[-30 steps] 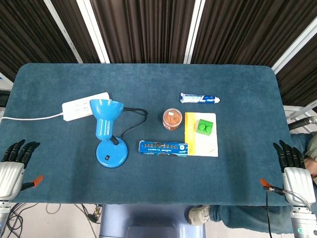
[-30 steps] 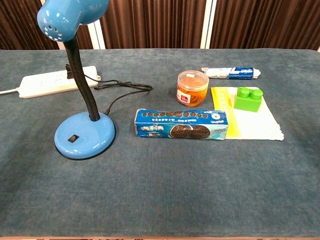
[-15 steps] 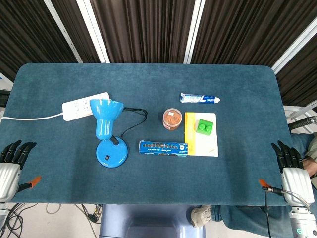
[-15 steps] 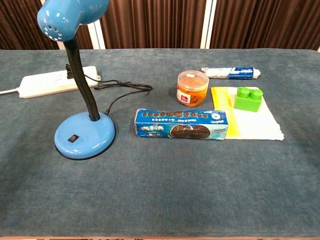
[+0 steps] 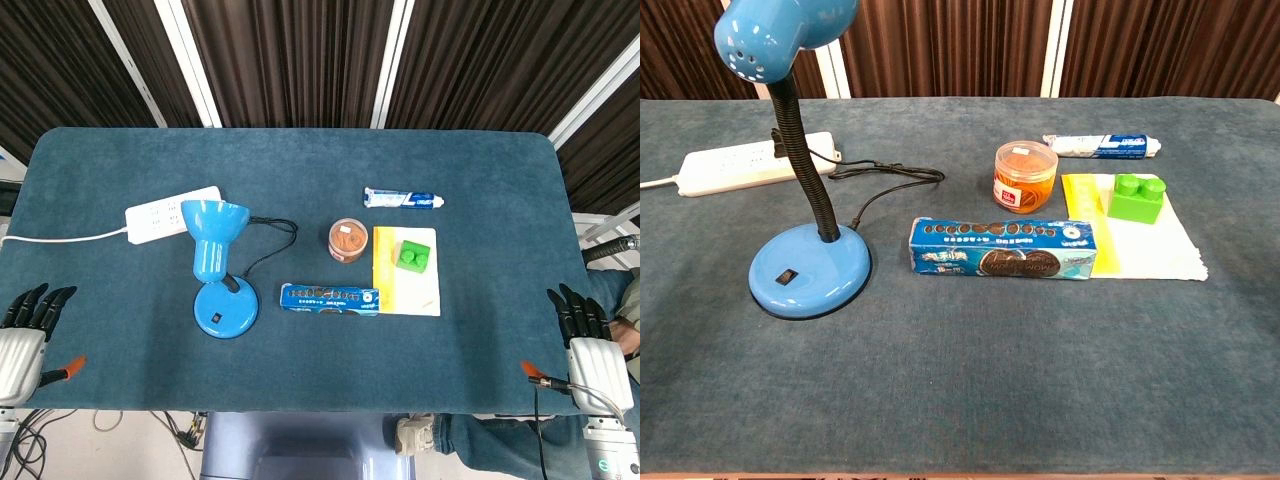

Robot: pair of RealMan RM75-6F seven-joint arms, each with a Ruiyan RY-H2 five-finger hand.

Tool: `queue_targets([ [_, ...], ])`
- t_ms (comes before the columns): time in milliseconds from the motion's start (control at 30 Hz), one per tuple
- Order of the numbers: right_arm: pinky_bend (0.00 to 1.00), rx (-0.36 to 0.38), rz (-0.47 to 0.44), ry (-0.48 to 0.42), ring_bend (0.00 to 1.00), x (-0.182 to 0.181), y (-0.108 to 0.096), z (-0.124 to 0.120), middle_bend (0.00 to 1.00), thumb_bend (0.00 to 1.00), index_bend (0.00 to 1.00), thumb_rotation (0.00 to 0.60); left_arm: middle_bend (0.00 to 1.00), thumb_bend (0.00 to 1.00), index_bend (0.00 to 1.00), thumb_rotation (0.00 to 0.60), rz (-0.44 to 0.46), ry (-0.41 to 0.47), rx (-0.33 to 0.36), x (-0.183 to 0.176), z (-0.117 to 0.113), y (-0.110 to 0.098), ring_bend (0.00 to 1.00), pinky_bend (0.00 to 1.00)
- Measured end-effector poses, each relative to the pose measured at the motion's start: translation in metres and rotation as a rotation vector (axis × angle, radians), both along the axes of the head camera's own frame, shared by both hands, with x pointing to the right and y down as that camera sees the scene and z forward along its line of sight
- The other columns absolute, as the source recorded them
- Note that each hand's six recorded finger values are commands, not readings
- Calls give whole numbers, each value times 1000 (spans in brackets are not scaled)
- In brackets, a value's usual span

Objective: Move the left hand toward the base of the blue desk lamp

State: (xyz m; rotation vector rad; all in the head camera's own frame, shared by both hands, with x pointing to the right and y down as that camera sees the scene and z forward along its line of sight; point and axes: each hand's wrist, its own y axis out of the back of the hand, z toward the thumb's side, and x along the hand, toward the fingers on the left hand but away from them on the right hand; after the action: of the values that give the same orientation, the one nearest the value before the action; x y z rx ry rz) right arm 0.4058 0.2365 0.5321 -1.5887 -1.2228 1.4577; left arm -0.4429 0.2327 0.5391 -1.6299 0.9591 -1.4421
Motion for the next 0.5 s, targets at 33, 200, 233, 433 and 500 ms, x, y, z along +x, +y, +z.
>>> queue_targets([
  [33,0,-2,0,0,38,0,0,1,18,101,0,600,318,152,91,600,7,5,3,2,0,-1,269,380],
  [200,0,-6,7,-1,38,0,0,2,18,101,0,600,575,328,98,600,38,55,44,18,2,-9,531,681],
  [233,0,-6,7,-2,38,0,0,2,18,101,0,600,615,345,98,600,47,70,45,23,5,-10,571,720],
  [433,0,-11,4,-3,38,1,0,2,18,101,0,600,699,468,95,600,143,122,-40,54,31,-13,666,838],
  [500,0,-12,6,-2,38,1,0,2,18,101,0,600,715,518,94,600,182,124,-95,66,46,-11,688,868],
])
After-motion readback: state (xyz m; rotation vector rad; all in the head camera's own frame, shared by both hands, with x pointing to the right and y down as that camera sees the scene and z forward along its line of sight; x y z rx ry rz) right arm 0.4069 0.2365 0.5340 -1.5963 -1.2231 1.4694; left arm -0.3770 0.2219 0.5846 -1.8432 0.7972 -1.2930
